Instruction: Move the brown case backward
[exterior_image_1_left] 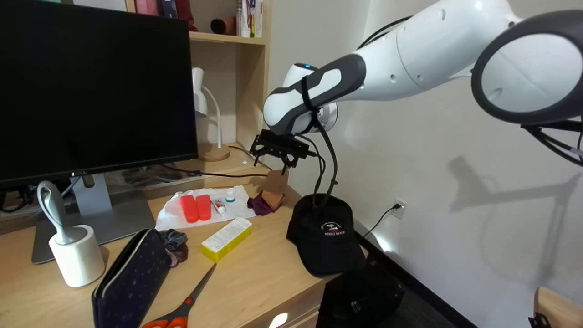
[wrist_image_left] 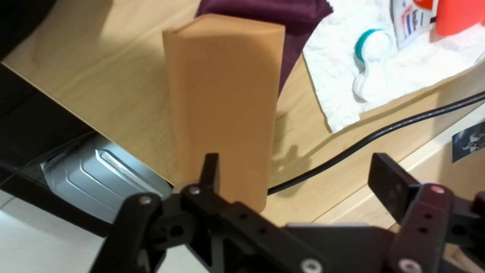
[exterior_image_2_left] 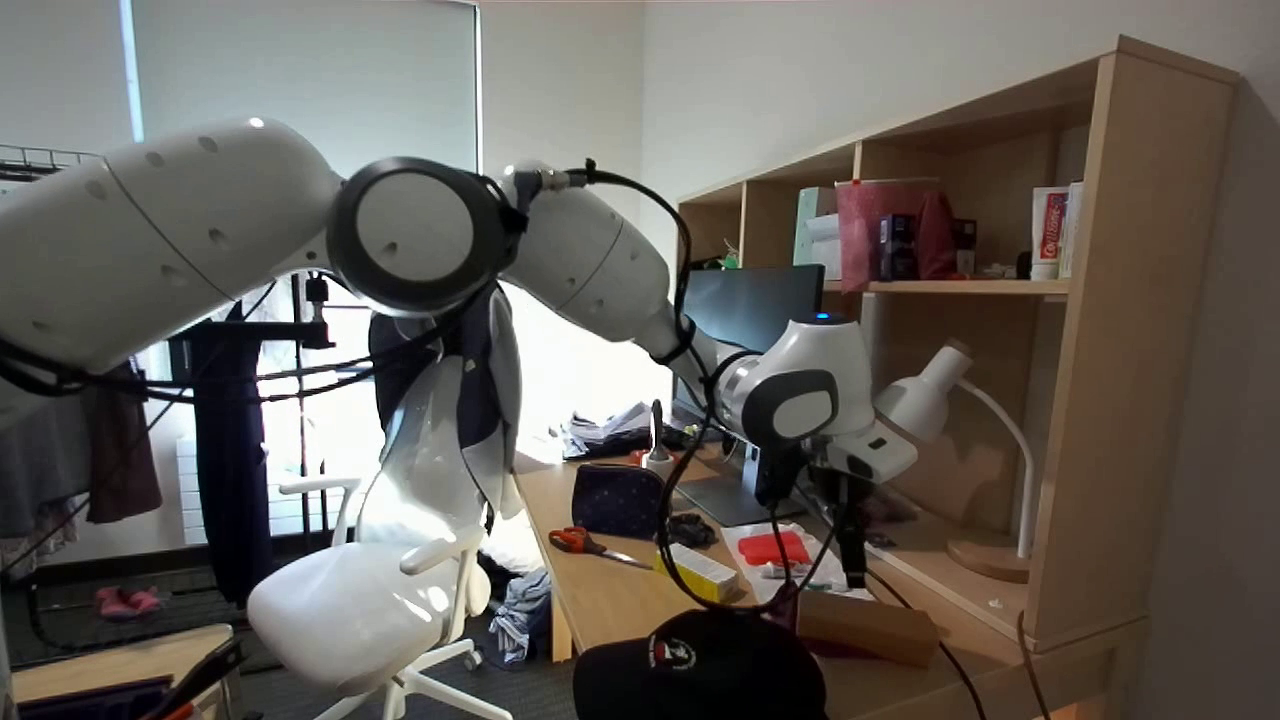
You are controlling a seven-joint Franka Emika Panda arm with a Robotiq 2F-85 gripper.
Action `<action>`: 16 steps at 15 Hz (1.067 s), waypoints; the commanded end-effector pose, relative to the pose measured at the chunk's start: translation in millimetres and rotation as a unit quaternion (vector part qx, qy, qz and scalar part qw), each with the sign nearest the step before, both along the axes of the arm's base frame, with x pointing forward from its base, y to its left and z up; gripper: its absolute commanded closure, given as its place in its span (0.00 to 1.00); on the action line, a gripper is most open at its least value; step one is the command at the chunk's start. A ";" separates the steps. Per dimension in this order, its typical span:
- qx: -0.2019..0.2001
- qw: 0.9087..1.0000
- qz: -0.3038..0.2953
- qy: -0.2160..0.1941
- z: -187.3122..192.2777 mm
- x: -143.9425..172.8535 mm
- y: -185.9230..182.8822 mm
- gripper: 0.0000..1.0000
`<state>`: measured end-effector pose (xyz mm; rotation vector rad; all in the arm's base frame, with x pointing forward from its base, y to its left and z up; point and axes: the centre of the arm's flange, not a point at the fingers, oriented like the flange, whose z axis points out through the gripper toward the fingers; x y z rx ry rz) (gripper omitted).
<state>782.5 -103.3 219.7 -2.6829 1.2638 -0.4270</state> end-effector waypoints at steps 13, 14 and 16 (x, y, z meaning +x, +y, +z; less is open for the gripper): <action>-0.018 0.956 0.249 0.152 95.6 -146.1 45.7 0.00; -0.016 0.952 0.263 0.159 94.0 -151.3 46.0 0.00; -0.014 0.941 0.298 0.160 90.3 -158.4 45.4 0.00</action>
